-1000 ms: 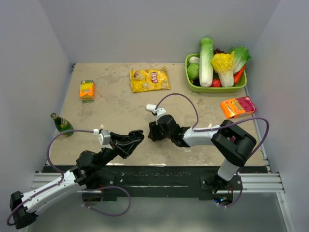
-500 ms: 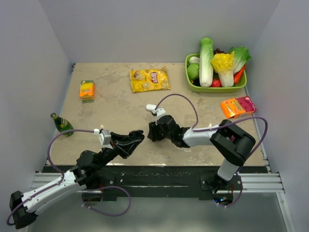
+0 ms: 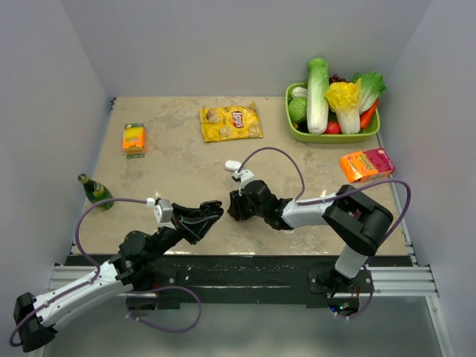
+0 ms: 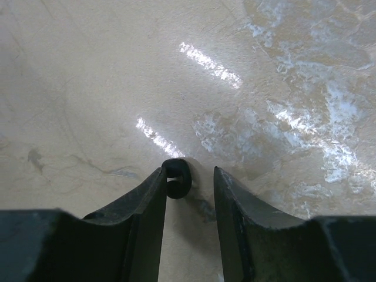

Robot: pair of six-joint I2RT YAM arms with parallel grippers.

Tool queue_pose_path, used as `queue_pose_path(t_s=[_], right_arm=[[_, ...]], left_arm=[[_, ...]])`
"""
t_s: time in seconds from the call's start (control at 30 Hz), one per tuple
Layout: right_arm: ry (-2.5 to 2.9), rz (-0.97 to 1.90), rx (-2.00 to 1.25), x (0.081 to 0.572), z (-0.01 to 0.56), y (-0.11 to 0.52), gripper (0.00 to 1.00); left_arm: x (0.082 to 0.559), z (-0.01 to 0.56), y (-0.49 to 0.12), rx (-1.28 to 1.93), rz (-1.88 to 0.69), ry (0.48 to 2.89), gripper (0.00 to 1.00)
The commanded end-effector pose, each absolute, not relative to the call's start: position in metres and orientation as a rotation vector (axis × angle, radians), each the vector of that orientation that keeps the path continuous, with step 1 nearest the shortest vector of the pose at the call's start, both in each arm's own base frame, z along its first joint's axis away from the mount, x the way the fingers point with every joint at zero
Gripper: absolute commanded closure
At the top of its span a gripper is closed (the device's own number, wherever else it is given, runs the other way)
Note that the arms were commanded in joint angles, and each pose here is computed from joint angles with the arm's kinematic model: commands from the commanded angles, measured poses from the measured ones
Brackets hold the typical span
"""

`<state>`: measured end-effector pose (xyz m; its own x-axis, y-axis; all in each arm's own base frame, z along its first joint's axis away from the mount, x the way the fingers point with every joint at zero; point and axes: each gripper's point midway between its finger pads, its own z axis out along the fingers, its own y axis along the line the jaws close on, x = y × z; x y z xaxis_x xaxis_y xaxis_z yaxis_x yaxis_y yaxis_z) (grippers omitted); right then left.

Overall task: Insert the wireless bluetooth earbuds into the charging case
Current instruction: Pick up the earbud from the center of the board.

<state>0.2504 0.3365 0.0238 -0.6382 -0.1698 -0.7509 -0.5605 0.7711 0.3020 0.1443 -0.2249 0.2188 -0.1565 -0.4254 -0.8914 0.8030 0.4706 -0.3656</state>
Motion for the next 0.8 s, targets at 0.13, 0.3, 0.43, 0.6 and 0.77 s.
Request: queue_pose_path(t_s=[0.13,0.3,0.43,0.6,0.77], right_arm=[[2.275,0.649,-0.563,0.241,0.007,0.326,0.72],[2.276,0.658,-0.563,0.24,0.006,0.326,0.79],[2.266,0.664,-0.529,0.24,0.012,0.324,0.98],[2.182,0.724,-0.478,0.242,0.048,0.325,1.0],[2.131,0.734,-0.473,0.24,0.076,0.319,1.0]], left_arm=[[0.144,0.191,-0.226,0.389,-1.114,1.359,1.0],[0.144,0.189,-0.226,0.389,-1.114,1.364,1.0],[0.144,0.189,-0.226,0.39,-1.114,1.364,1.0],[0.145,0.188,-0.226,0.385,-1.109,1.365,1.0],[0.145,0.188,-0.226,0.384,-1.107,1.366,1.0]])
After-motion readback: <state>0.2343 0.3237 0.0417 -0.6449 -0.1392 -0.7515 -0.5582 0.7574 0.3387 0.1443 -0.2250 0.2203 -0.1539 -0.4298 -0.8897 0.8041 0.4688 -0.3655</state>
